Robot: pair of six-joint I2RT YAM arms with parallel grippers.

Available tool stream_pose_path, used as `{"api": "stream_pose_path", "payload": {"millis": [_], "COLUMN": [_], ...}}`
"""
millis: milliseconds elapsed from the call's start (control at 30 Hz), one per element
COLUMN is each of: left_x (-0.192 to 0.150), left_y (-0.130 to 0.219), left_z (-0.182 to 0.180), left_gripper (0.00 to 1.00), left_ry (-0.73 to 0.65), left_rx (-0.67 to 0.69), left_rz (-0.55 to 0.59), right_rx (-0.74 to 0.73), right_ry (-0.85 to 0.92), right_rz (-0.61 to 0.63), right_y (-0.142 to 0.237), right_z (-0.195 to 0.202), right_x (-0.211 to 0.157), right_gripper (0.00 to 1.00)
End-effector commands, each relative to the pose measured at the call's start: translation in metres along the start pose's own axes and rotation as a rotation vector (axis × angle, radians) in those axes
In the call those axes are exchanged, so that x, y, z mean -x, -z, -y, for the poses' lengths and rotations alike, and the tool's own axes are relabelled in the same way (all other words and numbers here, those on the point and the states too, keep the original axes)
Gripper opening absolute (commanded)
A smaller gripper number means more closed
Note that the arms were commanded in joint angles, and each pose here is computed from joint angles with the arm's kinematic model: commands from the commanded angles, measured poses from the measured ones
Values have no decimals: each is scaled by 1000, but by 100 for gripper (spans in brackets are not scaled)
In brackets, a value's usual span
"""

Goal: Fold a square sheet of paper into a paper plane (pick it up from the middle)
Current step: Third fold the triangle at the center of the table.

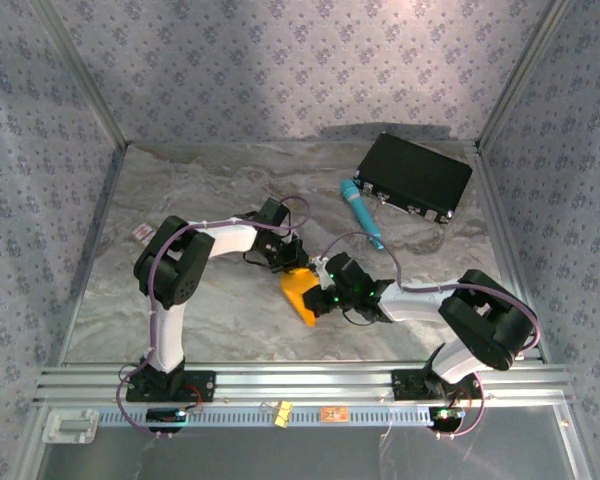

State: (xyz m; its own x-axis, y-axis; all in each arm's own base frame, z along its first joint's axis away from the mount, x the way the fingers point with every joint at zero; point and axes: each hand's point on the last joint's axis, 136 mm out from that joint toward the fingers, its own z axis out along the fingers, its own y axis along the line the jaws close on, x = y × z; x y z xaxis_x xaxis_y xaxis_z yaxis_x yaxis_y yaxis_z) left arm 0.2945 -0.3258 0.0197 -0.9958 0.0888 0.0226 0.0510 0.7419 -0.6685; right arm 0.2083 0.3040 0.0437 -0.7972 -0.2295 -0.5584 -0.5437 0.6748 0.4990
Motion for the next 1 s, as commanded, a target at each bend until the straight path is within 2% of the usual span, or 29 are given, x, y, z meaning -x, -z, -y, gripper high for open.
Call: {"api": "stream_pose_path", "payload": {"millis": [0,333,967], "left_x": [-10,-11,-9], "left_y": [-5,-6,-7], "left_z": [-17,-17,-15], "left_gripper": [10,10,10], "left_ry": [35,43,53], "left_rx": [68,65,51], "left_rz": [-36,-35,-27], "right_rx": [-79,-137,-133], "right_ry": [-1,-14,-8], "right_rz": [-40,-31,-35], "right_y": [-2,-2,-4], "right_z": [18,28,28], "right_x": [-11,-6,4], "right_gripper": [5,5,5]}}
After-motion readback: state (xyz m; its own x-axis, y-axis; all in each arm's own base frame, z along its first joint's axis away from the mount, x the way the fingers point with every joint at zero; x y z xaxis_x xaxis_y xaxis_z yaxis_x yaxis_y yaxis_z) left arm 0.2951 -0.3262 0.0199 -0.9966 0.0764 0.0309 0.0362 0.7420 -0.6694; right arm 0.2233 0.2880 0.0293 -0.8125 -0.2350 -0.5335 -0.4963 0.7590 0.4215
